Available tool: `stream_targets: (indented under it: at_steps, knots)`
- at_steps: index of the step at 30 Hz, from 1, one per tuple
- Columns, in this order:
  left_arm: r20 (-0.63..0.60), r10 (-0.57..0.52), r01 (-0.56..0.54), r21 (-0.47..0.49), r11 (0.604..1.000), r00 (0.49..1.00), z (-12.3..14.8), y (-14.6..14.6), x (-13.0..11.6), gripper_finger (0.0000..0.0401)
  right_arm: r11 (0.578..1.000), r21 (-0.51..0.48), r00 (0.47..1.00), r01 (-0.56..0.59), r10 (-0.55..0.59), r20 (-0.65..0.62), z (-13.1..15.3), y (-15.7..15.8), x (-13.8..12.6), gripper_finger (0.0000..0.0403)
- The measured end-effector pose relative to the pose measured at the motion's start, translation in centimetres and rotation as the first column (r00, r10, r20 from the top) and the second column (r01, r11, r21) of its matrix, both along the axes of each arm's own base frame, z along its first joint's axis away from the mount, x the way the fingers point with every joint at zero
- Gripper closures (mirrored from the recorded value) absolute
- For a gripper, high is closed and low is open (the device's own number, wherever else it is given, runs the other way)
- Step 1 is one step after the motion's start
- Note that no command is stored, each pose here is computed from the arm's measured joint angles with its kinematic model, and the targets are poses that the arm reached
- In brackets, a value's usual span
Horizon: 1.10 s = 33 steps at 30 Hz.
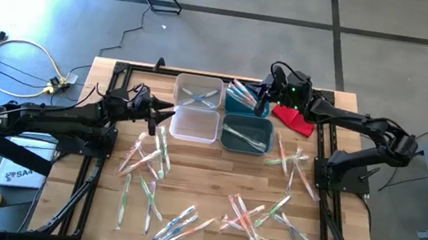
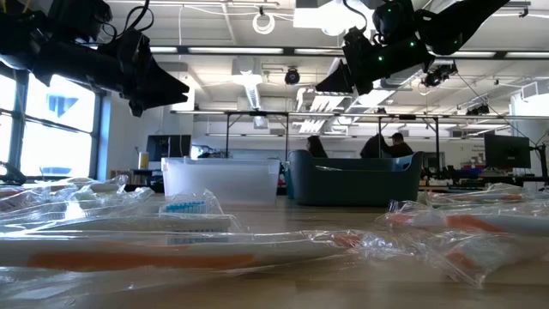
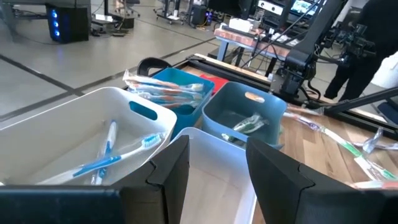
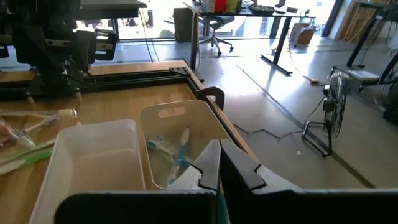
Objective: Pick & Place Toothbrushes
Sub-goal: Put the purple toothbrush into the transparent bin
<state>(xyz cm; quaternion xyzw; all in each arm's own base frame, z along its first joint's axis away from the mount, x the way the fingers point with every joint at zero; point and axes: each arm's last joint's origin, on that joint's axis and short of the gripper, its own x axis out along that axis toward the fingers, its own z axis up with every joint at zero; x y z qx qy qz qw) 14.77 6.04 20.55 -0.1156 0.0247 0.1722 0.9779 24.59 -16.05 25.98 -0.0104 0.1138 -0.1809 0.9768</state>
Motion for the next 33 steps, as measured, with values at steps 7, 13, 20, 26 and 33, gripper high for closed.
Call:
stream_targets:
  at_steps: [7, 13, 20, 26, 33]
  knots:
    - [-0.002, 0.003, -0.003, 0.000, 1.000, 1.000, 0.0, 0.0, 0.0, 0.0244, 0.996, 0.089, 0.995, -0.029, 0.037, -0.089, -1.1, 2.3, 1.0, 0.0401]
    - [-0.024, 0.004, -0.004, -0.010, 1.000, 1.000, -0.3, 0.0, 0.0, 0.0244, 0.999, 0.029, 0.993, -0.015, 0.019, -0.116, -1.1, 6.4, 2.9, 0.0401]
    - [-0.062, 0.003, -0.004, -0.026, 1.000, 0.998, -0.6, 0.0, -0.1, 0.0244, 0.994, 0.046, 0.990, -0.095, 0.100, -0.104, -1.0, 9.6, 3.8, 0.0401]
    - [-0.056, 0.006, -0.010, -0.068, 0.998, 0.998, -0.7, 0.0, -0.1, 0.0244, 0.988, 0.050, 0.987, -0.144, 0.147, -0.064, -0.6, 11.1, 4.2, 0.0401]
    - [-0.038, 0.001, -0.006, -0.132, 0.991, 0.999, -0.8, -0.1, -0.1, 0.0244, 0.990, 0.041, 0.989, -0.136, 0.138, -0.047, -0.5, 10.7, 4.1, 0.0401]
